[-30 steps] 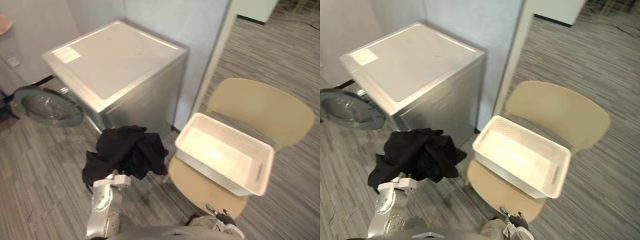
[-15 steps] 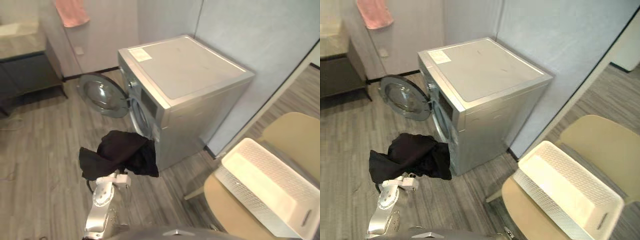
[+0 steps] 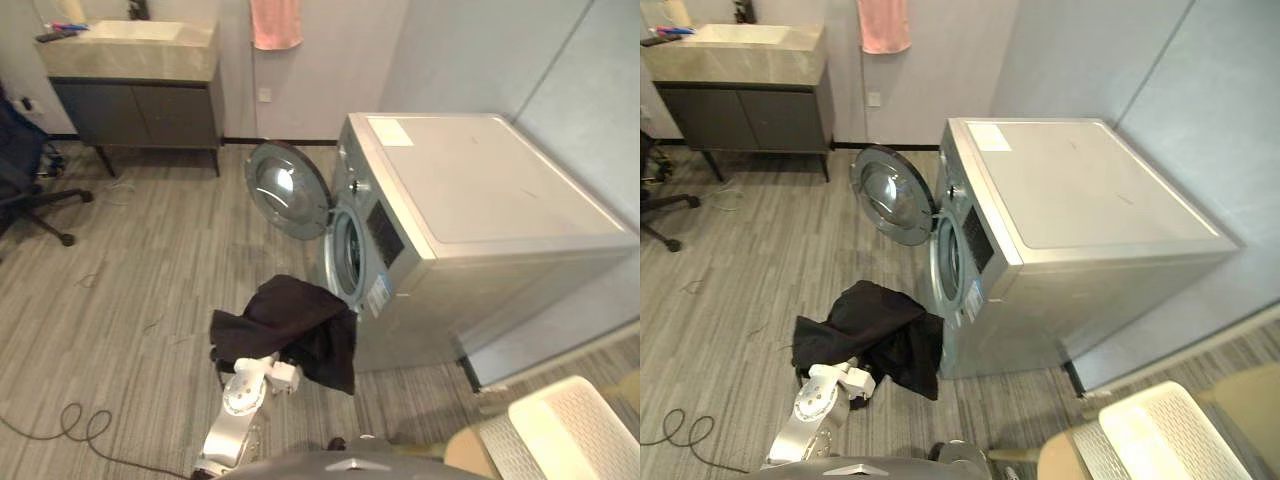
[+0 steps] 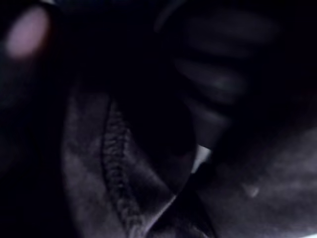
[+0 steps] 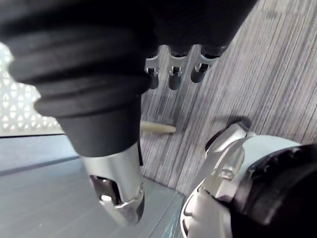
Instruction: Pick up the laundry basket with both hands and put the clothes into the washing machine.
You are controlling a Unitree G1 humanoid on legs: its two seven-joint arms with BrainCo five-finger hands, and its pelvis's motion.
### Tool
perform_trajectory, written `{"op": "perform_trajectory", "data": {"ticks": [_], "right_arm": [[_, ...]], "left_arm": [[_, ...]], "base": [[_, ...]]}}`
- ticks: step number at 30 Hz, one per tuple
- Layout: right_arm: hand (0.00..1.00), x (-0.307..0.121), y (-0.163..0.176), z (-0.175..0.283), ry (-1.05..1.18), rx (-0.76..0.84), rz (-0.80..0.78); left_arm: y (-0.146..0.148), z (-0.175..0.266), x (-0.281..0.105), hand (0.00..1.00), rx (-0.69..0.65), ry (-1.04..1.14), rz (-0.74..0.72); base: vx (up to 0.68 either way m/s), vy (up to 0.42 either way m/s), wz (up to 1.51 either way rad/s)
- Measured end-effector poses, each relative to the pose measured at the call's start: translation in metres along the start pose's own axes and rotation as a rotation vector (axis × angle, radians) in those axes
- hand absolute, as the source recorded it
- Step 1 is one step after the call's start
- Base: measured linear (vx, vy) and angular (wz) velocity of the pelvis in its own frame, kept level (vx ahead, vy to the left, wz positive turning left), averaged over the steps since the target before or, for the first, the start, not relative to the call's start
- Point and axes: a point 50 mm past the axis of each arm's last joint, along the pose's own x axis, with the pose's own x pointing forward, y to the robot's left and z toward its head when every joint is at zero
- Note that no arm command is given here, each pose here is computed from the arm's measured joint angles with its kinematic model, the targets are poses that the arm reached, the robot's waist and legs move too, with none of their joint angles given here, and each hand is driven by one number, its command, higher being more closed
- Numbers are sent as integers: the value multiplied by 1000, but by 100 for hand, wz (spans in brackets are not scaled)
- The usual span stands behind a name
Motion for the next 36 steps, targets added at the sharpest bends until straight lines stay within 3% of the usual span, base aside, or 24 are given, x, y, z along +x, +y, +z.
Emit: {"op": "perform_trajectory", "data": {"ticks": [9, 17, 19, 21, 23, 28, 36], "right_arm": [[0, -1, 0, 17, -74, 3, 16], [0, -12, 105, 37, -180, -122, 332], [0, -15, 117, 37, -188, -143, 363], [0, -10, 106, 37, -187, -188, 323], [0, -6, 92, 19, -109, -210, 266], [0, -3, 56, 10, -77, -190, 181], [0, -1, 35, 14, -71, -167, 134]], "left_arm": [[-5, 15, 5, 100, 0, -61, -40], [26, 16, -7, 100, -19, -73, 125], [27, 13, -7, 100, -29, -61, 135], [25, 1, -11, 100, -78, -19, 172], [42, -12, -20, 100, -60, 51, 236], [41, -1, -21, 100, -2, 23, 173], [41, 6, -17, 100, -9, -21, 189]], "base": [[302, -59, 1], [293, 194, -144], [320, 555, -123], [391, 735, -121], [346, 581, -87], [282, 475, -75], [63, 112, -115]]}}
